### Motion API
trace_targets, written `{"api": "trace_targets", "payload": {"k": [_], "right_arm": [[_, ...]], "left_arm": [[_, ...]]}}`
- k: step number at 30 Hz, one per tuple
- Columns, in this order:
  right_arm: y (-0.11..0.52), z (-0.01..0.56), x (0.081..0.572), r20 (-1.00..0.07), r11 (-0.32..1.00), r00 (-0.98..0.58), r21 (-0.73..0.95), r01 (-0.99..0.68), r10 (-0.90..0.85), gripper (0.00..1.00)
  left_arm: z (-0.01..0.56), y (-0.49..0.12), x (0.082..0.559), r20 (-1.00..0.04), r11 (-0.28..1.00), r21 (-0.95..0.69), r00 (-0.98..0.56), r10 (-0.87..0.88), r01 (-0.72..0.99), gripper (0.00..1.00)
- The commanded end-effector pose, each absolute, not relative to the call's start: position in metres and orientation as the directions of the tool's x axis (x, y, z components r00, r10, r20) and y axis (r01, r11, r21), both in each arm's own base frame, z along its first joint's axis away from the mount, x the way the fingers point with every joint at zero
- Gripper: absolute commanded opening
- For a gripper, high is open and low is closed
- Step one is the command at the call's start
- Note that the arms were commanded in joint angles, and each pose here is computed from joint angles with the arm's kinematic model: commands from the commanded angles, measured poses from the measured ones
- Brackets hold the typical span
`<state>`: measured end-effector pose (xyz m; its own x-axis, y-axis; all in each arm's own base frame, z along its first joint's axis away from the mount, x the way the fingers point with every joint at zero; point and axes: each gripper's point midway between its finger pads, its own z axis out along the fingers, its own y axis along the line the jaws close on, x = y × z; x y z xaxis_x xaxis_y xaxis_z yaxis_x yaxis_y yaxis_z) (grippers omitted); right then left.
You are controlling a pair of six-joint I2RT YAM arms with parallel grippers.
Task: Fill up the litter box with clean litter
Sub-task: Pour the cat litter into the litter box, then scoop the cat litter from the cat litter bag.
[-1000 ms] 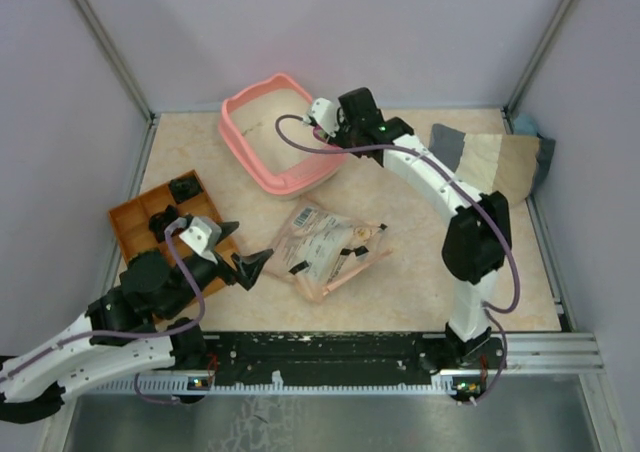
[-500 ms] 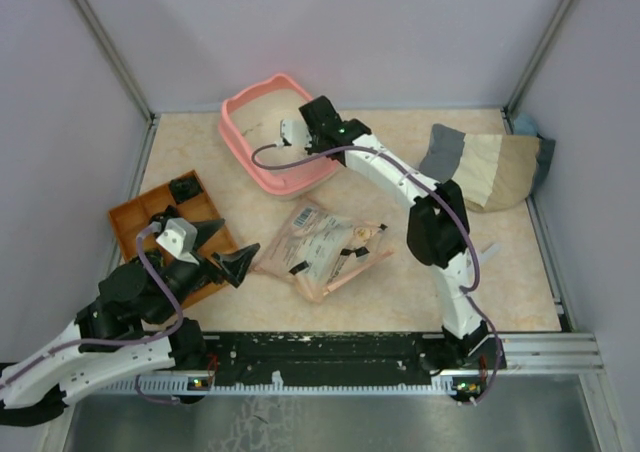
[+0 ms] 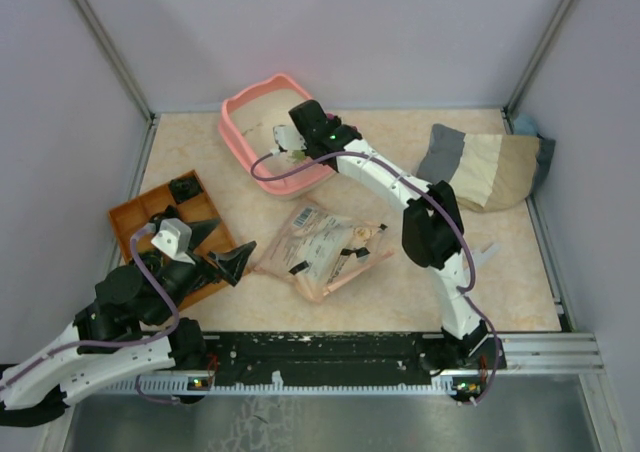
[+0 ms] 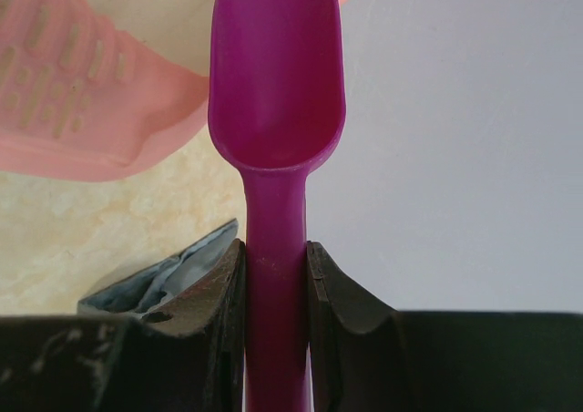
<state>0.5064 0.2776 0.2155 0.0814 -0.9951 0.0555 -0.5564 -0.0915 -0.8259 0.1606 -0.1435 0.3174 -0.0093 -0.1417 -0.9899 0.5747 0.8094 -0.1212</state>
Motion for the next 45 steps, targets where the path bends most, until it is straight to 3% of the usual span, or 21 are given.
{"api": "trace_targets", "payload": {"k": [1, 8, 17, 25, 29, 36, 45], "right_arm": [[0.278, 0.262, 0.509, 0.026, -0.052, 0.064, -0.890, -0.454, -0.998, 0.00], [0.279, 0.269, 0.501, -0.065, 0.029, 0.061, -0.879, -0.476, -0.996, 0.00], [0.267, 0.279, 0.467, -0.388, 0.344, -0.052, -0.738, -0.580, -0.920, 0.00], [0.238, 0.296, 0.407, -0.632, 0.579, -0.161, -0.539, -0.612, -0.758, 0.00], [0.221, 0.298, 0.361, -0.688, 0.604, -0.170, -0.460, -0.651, -0.706, 0.00], [0.179, 0.267, 0.291, -0.690, 0.619, -0.235, -0.380, -0.687, -0.684, 0.00], [0.128, 0.260, 0.256, -0.698, 0.730, -0.355, -0.354, -0.584, -0.622, 0.00]], "left_arm": [[0.320, -0.140, 0.162, -0.987, 0.816, -0.135, 0.000, -0.163, 0.562, 1.00], [0.318, -0.140, 0.163, -0.987, 0.818, -0.136, -0.002, -0.163, 0.559, 1.00], [0.314, -0.146, 0.165, -0.989, 0.819, -0.133, -0.015, -0.150, 0.559, 0.98], [0.311, -0.167, 0.164, -0.989, 0.790, -0.145, -0.070, -0.129, 0.595, 0.95], [0.298, -0.192, 0.161, -0.992, 0.746, -0.115, -0.108, -0.057, 0.656, 0.93], [0.271, -0.248, 0.149, -0.978, 0.610, -0.079, -0.179, 0.104, 0.789, 0.85], [0.238, -0.316, 0.133, -0.950, 0.393, -0.085, -0.193, 0.245, 0.916, 0.70]]}}
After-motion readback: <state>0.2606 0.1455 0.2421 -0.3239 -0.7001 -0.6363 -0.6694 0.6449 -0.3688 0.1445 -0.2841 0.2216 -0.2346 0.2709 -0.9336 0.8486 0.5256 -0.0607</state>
